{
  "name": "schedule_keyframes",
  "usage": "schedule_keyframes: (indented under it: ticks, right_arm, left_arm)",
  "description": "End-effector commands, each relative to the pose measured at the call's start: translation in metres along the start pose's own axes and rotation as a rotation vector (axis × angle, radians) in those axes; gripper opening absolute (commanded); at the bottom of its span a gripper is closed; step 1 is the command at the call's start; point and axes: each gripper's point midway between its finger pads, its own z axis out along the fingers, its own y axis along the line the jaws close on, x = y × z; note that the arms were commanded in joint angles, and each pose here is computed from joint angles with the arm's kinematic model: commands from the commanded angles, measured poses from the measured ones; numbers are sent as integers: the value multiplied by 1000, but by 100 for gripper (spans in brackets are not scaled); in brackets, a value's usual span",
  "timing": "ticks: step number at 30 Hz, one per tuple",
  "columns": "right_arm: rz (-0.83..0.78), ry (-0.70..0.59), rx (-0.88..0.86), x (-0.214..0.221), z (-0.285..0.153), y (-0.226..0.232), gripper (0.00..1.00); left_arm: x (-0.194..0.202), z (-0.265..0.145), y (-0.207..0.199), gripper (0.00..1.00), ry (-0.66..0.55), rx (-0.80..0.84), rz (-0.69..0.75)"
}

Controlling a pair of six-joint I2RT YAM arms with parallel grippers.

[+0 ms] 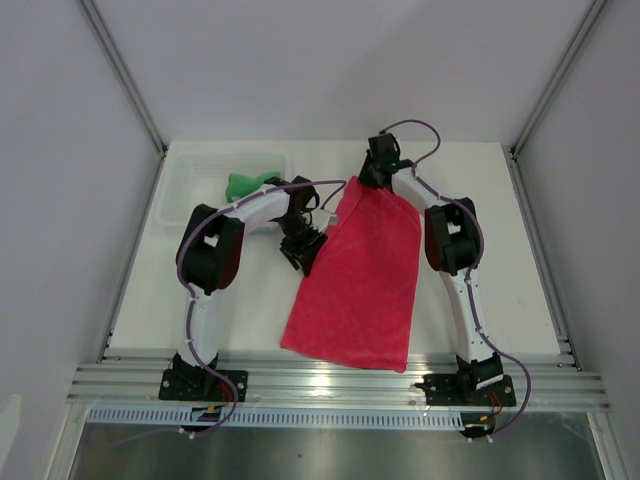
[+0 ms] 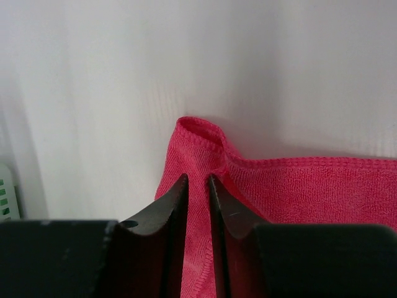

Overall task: Roll the towels
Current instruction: Flatten the towel

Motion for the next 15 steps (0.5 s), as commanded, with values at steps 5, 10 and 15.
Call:
schedule_keyframes:
  ticks: [5, 10, 15]
  right_arm:
    - [3, -37, 6, -14, -7, 8, 23]
    - [-16, -11, 39, -5, -8, 2, 20]
    - [-30, -15, 84, -2, -11, -3, 20]
  left_arm:
    - [-2, -4, -5, 50, -18, 31, -12]
    - [-2, -3, -5, 50, -18, 35, -13]
    - [-2, -2, -5, 50, -14, 36, -15]
